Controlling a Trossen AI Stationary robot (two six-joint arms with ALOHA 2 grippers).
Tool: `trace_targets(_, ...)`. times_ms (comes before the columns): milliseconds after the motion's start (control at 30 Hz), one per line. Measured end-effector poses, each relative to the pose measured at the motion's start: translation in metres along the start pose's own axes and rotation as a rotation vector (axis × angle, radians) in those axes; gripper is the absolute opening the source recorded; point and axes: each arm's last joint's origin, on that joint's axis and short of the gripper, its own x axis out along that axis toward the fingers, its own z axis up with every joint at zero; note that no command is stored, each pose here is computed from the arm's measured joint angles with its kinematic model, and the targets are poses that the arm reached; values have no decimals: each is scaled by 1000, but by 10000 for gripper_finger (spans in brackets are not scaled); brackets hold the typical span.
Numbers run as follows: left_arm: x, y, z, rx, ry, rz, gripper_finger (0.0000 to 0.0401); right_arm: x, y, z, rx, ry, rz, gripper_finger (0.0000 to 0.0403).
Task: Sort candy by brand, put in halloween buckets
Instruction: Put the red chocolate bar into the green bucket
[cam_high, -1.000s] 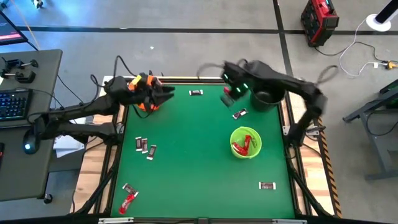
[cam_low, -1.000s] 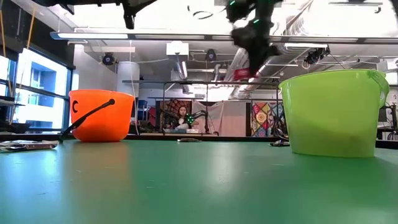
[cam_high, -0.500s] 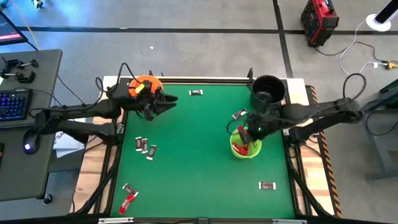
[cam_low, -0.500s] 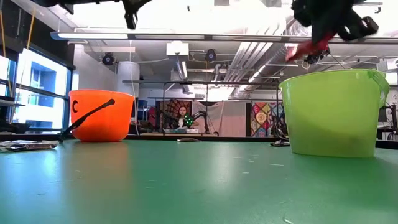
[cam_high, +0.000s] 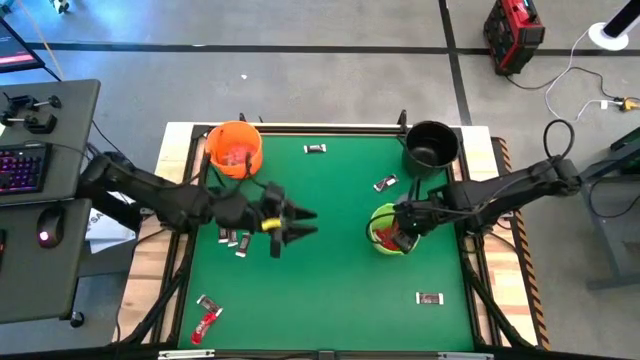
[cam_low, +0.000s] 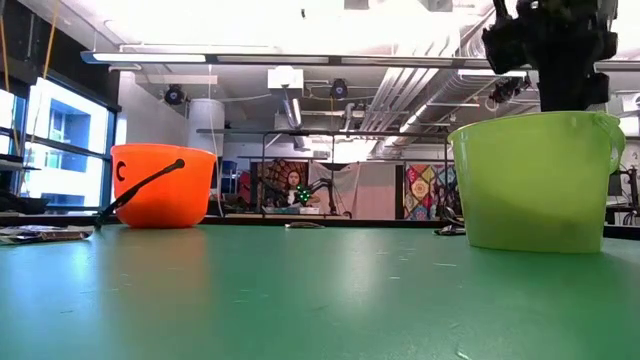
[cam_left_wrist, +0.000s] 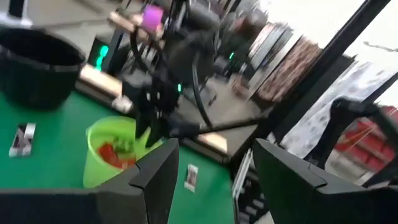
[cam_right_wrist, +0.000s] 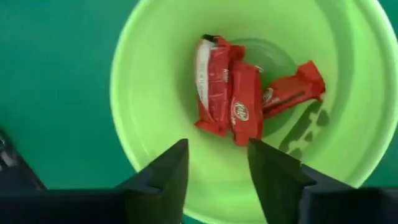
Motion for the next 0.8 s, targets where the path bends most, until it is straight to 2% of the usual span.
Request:
trace_targets(100,2,-25,3,31,116,72,197,-6,5,1,-50,9,36,183)
trace_targets(233,0,-50,-11,111,401,193,198,-16,19,-6,-131,-59,86,200)
trace_targets(300,1,-58,-32,113,590,231,198,-20,27,-12,-153,-121,125,201)
trace_targets(467,-11,-83,-104,1,1061,222,212,-23,44,-22,-153,-232,201,201)
trace_targets(533,-21,-94,-134,-32,1217,253,222,-24,48,-24,-141,-272,221,201)
trace_targets(600,-32,-100,-161,-67,1340,348,231,-24,50,-25,-139,-292,220,201)
trace_targets(733,-55,-102,-203,-59,1541,586,249,-25,50,-25,-138,-295,224,202)
trace_targets(800,-61,-105,-218,-77,1608,620,256,-25,50,-25,-137,-299,224,202)
